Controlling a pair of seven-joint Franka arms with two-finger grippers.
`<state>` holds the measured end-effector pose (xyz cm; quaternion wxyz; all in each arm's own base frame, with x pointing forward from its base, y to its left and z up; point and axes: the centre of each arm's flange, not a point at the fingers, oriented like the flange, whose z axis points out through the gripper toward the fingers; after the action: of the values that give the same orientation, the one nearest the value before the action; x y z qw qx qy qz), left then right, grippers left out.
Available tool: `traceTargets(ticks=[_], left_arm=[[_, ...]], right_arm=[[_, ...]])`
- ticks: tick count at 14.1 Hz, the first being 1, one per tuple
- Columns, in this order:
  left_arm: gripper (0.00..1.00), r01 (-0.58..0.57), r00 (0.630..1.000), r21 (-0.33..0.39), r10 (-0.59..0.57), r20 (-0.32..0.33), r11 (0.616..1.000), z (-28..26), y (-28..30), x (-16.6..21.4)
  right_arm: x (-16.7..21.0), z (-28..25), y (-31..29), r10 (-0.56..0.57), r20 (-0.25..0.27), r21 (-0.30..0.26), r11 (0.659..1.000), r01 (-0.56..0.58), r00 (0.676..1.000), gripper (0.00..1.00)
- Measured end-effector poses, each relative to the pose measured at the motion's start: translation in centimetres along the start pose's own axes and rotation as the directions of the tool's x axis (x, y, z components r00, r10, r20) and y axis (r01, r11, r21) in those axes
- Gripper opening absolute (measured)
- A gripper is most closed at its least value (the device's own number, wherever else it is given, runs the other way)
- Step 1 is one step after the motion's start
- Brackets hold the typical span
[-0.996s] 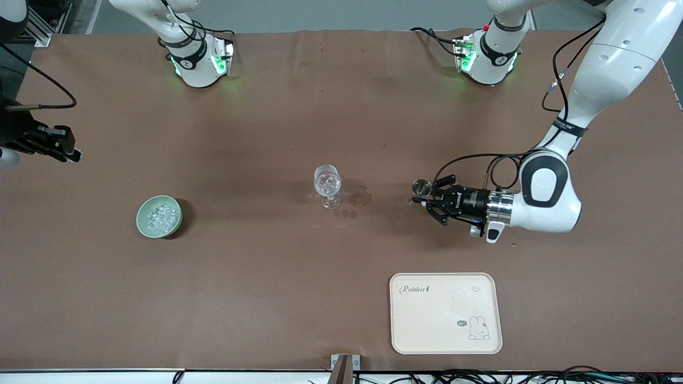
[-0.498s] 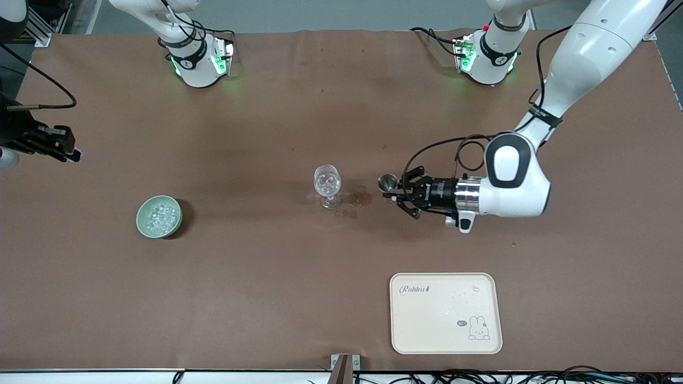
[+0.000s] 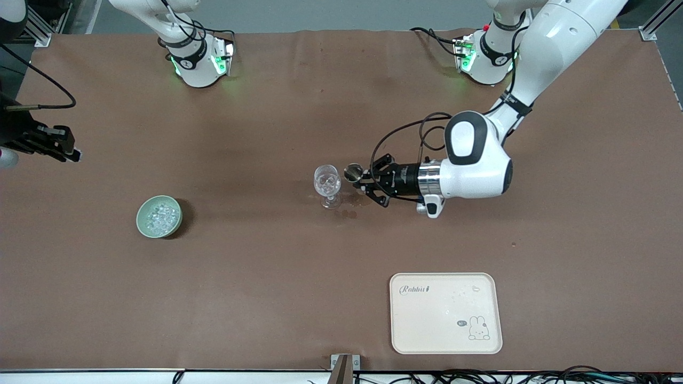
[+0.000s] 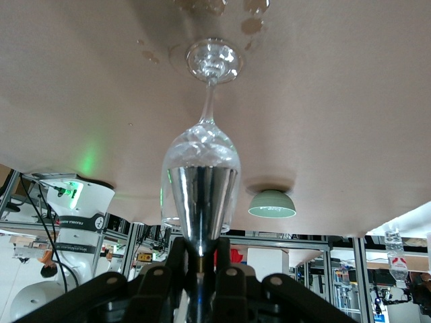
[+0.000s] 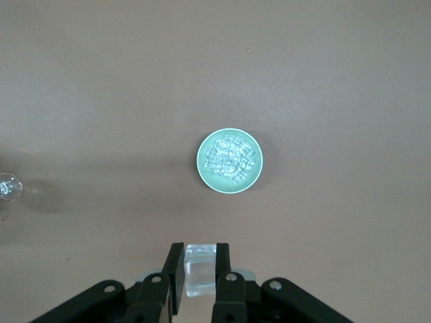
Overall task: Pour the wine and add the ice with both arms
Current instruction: 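Tilt the jigger over the wine glass rim with the left gripper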
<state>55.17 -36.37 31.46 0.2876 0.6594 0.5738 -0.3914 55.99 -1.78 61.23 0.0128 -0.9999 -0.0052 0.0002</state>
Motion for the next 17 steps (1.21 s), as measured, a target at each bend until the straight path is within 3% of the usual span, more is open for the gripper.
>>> traceTargets(ticks=[5,9,14,17], left_arm=[[0.21,0.018,0.999,-0.010,-0.019,-0.029,1.000,0.0,-1.0,-1.1],[0.21,0.043,0.994,0.001,-0.043,-0.097,0.999,0.1,-1.5,-2.0],[0.21,0.042,0.993,0.018,-0.040,-0.110,0.999,1.2,-2.1,-2.4],[0.21,0.056,0.986,0.014,-0.053,-0.157,0.998,1.7,-2.4,-2.7]], right_arm=[[0.0,0.0,0.1,0.002,0.000,0.000,1.000,-0.002,1.000,0.22],[0.0,0.0,0.2,0.004,0.000,0.000,1.000,-0.004,1.000,0.22],[0.0,0.0,0.2,0.004,0.000,0.000,1.000,-0.004,1.000,0.22],[0.0,0.0,0.2,0.004,0.000,0.000,1.000,-0.004,1.000,0.22]])
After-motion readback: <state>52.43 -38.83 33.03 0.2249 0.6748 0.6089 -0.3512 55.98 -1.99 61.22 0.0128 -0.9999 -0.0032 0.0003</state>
